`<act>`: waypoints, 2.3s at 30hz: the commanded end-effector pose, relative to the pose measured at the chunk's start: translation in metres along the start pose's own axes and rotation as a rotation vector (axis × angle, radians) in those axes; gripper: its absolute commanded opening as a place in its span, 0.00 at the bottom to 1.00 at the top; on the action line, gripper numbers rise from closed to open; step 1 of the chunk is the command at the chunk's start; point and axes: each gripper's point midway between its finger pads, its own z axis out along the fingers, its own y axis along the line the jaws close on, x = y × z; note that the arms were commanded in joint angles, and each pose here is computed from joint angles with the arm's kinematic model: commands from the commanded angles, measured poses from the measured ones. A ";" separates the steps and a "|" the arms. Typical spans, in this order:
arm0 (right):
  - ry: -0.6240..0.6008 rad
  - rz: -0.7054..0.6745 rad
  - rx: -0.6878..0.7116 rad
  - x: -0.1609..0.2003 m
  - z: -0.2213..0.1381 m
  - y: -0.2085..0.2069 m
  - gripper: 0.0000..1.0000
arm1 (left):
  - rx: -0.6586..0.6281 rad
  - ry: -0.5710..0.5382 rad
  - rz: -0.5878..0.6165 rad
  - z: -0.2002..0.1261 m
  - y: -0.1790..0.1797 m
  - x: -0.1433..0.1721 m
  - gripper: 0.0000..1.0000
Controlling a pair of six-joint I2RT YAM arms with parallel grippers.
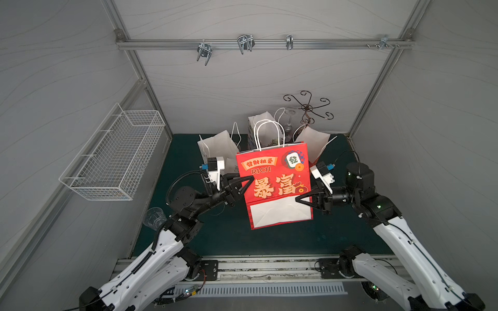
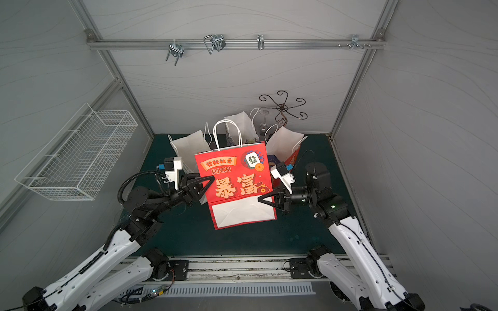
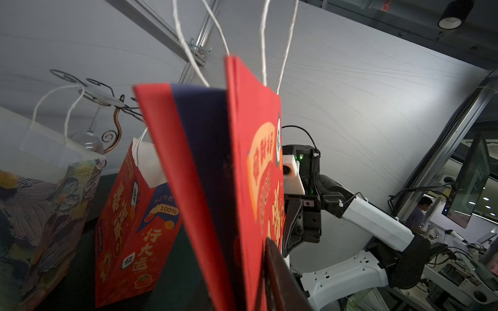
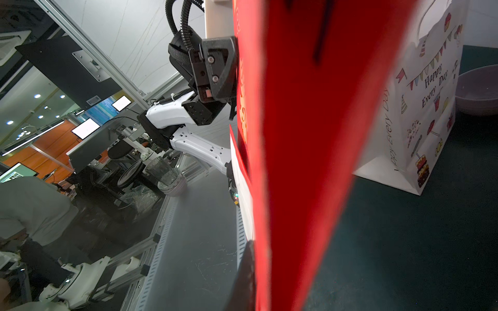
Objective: Put away the paper bag
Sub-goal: Press the paper bag, then place the paper bag at the center of the board.
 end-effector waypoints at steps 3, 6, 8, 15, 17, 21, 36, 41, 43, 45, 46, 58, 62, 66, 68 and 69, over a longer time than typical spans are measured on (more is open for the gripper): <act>0.029 0.036 -0.040 0.015 0.000 0.006 0.00 | 0.049 -0.151 0.069 0.000 -0.026 -0.050 0.17; 0.032 0.042 -0.041 0.017 0.000 0.006 0.00 | 0.059 -0.172 0.066 0.001 -0.029 -0.057 0.01; 0.033 0.043 -0.041 0.018 0.000 0.006 0.00 | 0.069 -0.167 0.065 0.003 -0.031 -0.058 0.00; 0.042 0.055 -0.043 0.023 0.001 0.005 0.00 | 0.069 -0.189 0.071 0.003 -0.035 -0.068 0.31; 0.043 0.058 -0.046 0.024 0.001 0.005 0.00 | 0.069 -0.199 0.076 0.003 -0.037 -0.072 0.28; 0.048 0.068 -0.049 0.027 0.001 0.004 0.00 | 0.070 -0.209 0.083 0.003 -0.039 -0.077 0.03; 0.149 0.266 0.079 0.068 0.018 -0.016 0.00 | -0.466 -0.267 0.021 -0.040 0.050 -0.065 0.91; 0.188 0.386 0.225 0.104 0.028 -0.033 0.00 | -0.731 -0.341 -0.028 -0.088 0.082 -0.059 0.89; 0.207 0.443 0.268 0.122 0.028 -0.039 0.00 | -0.782 -0.335 -0.031 -0.100 0.086 -0.054 0.88; 0.210 0.484 0.303 0.136 0.027 -0.044 0.00 | -0.834 -0.339 -0.047 -0.112 0.091 -0.050 0.87; 0.209 0.501 0.319 0.141 0.027 -0.047 0.00 | -0.863 -0.339 -0.055 -0.119 0.094 -0.047 0.87; 0.166 0.687 0.477 0.170 0.042 -0.107 0.00 | -0.991 -0.329 -0.165 -0.139 0.117 -0.019 0.82; 0.184 0.736 0.517 0.178 0.047 -0.124 0.00 | -0.995 -0.318 -0.169 -0.138 0.119 -0.016 0.82; 0.223 0.816 0.574 0.194 0.048 -0.144 0.00 | -0.999 -0.308 -0.171 -0.138 0.120 -0.014 0.82; 0.244 0.840 0.593 0.200 0.049 -0.151 0.00 | -1.001 -0.303 -0.173 -0.137 0.121 -0.013 0.82; 0.259 0.843 0.601 0.203 0.050 -0.154 0.00 | -1.003 -0.301 -0.175 -0.137 0.121 -0.013 0.82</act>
